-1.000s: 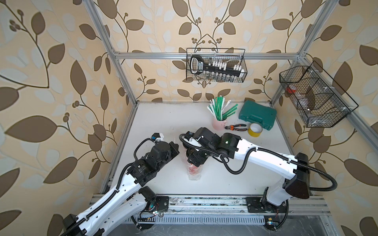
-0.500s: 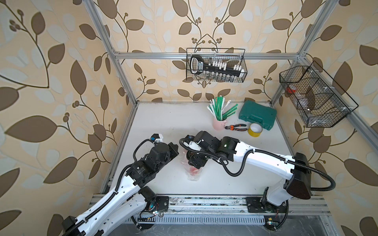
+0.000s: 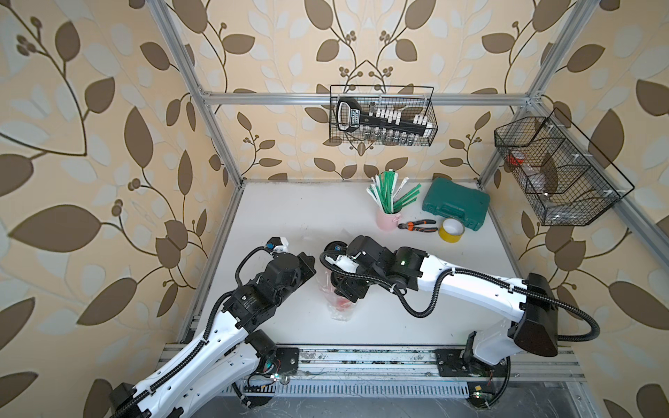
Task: Pack milk tea into plastic carrier bags
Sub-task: Place the milk tea cup in the plastic carrier bag.
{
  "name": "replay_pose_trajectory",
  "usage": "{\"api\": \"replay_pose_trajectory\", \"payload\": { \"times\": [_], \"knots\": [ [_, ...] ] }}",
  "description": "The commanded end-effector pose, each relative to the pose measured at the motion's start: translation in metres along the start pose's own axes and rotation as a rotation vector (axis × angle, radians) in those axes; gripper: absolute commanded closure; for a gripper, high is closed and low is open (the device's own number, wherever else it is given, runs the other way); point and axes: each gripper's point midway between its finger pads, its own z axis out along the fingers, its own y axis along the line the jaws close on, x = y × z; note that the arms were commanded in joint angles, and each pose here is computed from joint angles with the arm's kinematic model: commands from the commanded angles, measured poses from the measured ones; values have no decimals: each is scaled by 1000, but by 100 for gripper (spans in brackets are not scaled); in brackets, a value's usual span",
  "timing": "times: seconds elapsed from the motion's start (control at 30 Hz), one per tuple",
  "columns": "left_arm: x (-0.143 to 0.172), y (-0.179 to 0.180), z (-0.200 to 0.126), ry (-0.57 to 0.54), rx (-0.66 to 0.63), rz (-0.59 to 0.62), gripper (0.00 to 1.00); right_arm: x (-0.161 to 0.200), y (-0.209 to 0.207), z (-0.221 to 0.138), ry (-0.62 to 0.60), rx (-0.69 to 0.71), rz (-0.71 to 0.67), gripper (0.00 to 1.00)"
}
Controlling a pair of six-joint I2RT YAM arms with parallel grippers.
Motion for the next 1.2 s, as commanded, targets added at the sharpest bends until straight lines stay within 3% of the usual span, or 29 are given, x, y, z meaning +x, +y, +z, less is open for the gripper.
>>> {"api": "replay_pose_trajectory", "payload": {
  "times": [0.0,0.37,0.97,1.17],
  "knots": [
    [-9,3,-3,-46,-13,-14,100,9,7,8,20,-28,-37,23],
    [-8,6,-2,-45,-19,-15,100,14,10,11,28,-52,-49,6],
    [-9,13,-1,-52,-59,-4,100,-26,12,-28,-75,-46,-26,3],
    [-9,14,-2,-51,-63,-2,100,-55,5,-67,-181,1,61,3]
  ]
}}
